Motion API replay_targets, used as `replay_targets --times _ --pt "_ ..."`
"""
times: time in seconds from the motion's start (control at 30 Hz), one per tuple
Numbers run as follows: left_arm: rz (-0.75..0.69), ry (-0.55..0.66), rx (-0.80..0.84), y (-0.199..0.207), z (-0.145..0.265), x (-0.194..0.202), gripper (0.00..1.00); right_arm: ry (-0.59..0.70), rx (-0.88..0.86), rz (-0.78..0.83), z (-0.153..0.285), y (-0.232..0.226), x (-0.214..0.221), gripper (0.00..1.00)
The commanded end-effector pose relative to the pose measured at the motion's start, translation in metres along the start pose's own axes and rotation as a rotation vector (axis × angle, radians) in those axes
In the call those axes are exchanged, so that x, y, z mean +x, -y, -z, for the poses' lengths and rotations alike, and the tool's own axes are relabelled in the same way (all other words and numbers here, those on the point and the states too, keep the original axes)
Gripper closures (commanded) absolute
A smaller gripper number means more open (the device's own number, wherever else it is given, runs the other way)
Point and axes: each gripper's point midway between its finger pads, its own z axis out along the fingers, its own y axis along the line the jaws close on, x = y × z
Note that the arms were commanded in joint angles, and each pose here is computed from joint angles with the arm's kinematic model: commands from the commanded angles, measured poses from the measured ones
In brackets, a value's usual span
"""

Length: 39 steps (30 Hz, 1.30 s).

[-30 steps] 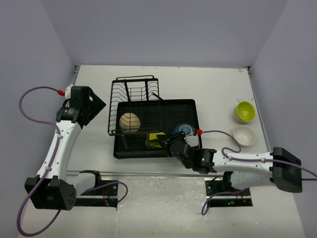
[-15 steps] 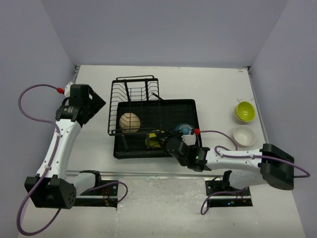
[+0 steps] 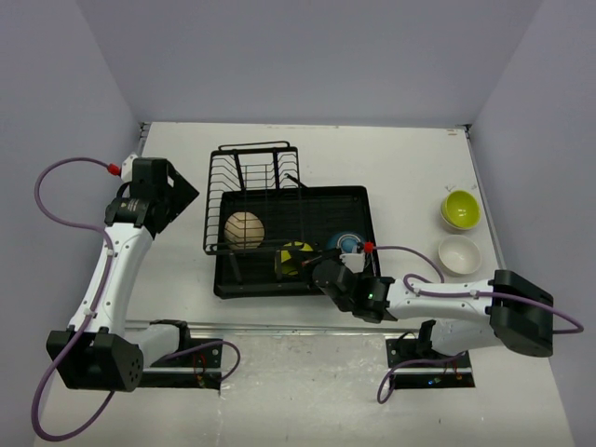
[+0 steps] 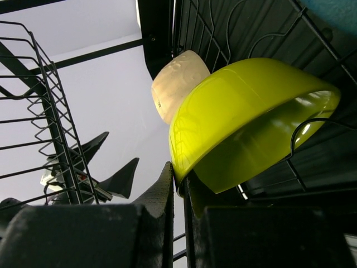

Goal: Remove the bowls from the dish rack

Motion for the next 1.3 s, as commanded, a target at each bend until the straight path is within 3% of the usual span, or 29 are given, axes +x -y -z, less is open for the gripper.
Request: replay_targets --times 0.0,0.23,0.43,0.7,1.1,1.27 --pt "-0.005 0.040 0.017 0.007 0.005 -0.014 0.12 0.150 0.041 -0.307 -0.005 0.015 -0.040 1.00" --pt "-0.003 0.041 0.010 0.005 0.001 -0.012 0.12 0.124 -0.040 -0.421 0.003 0.003 -0.048 1.00" --pt "-0.007 0.050 0.001 0.003 0.000 -0.014 0.12 0.060 -0.136 -0.568 0.007 -0.030 -0.050 1.00" --pt "-0.003 0.061 -0.002 0.004 0.002 -0.018 0.12 0.000 -0.166 -0.647 0.002 -0.066 -0.037 1.00" --pt "0.000 0.086 -0.013 0.004 0.005 -0.025 0.11 -0.125 -0.258 -0.649 -0.020 -0.119 -0.025 1.00" --pt "-0.003 0.089 -0.012 0.005 0.005 -0.028 0.11 -0.144 -0.300 -0.588 -0.026 -0.140 -0.042 1.00"
